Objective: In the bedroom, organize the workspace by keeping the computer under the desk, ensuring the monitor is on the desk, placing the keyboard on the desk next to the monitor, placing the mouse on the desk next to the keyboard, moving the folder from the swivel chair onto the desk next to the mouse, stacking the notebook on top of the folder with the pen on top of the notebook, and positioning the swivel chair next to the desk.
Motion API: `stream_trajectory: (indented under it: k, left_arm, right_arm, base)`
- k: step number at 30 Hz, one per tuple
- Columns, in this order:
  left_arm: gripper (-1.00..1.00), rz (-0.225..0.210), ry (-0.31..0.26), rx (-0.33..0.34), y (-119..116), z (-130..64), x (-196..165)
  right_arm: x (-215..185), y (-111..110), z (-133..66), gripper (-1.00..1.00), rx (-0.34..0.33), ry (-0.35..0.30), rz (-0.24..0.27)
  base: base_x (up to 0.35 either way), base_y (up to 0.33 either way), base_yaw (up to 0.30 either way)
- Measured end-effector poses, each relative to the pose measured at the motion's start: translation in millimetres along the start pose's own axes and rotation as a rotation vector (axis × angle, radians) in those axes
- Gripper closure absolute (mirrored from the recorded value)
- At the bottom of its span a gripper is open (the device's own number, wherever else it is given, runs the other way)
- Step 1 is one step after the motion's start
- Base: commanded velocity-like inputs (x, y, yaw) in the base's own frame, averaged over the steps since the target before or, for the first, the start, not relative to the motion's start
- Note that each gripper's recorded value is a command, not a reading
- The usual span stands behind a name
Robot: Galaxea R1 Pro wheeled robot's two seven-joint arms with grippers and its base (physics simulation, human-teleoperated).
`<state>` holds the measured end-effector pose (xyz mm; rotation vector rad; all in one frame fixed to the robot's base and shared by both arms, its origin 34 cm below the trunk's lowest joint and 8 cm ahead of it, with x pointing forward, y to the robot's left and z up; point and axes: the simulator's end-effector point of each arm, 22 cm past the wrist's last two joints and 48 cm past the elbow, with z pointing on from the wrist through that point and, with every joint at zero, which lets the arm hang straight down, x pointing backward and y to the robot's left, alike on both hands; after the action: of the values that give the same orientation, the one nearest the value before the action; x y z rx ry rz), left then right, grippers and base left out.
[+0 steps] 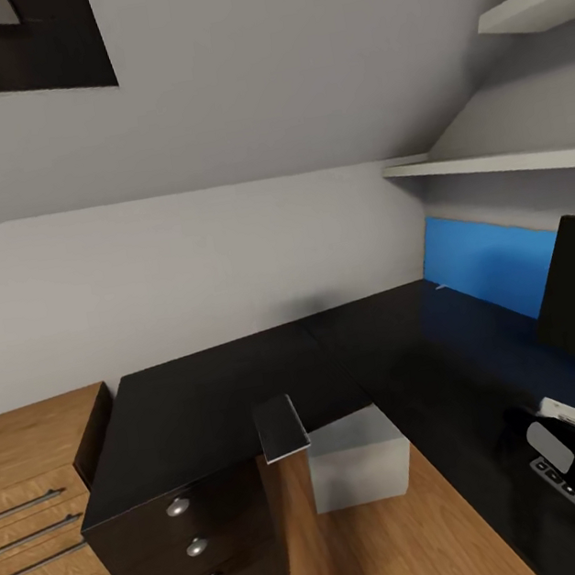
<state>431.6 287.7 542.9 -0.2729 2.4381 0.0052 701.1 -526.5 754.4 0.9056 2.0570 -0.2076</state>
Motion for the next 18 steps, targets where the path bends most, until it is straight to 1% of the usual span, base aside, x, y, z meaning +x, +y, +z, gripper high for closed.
stream_trajectory:
  k: [5, 12, 18]
  left_arm:
    - [-1.0, 0.0, 0.001, 0.0, -0.4, -6.3, -5.0]
    - [-1.0, 0.001, 0.001, -0.001, -0.1, -6.3, -5.0]
    - [-1.0, 0.001, 0.001, -0.001, -0.1, -6.3, -5.0]
  right_arm:
    - [-6.1, 1.0, -4.9, 1.0, 0.002, 0.001, 0.0]
    - [-6.9, -0.9, -4.7, 1.0, 0.007, -0.002, 0.0]
    - [-2.8, -9.2, -3.2, 1.0, 0.024, 0.008, 0.003]
  base:
    - [0.0, 0.0, 0.0]
    - [0.0, 0.0, 0.0]
    - [0.0, 0.0, 0.0]
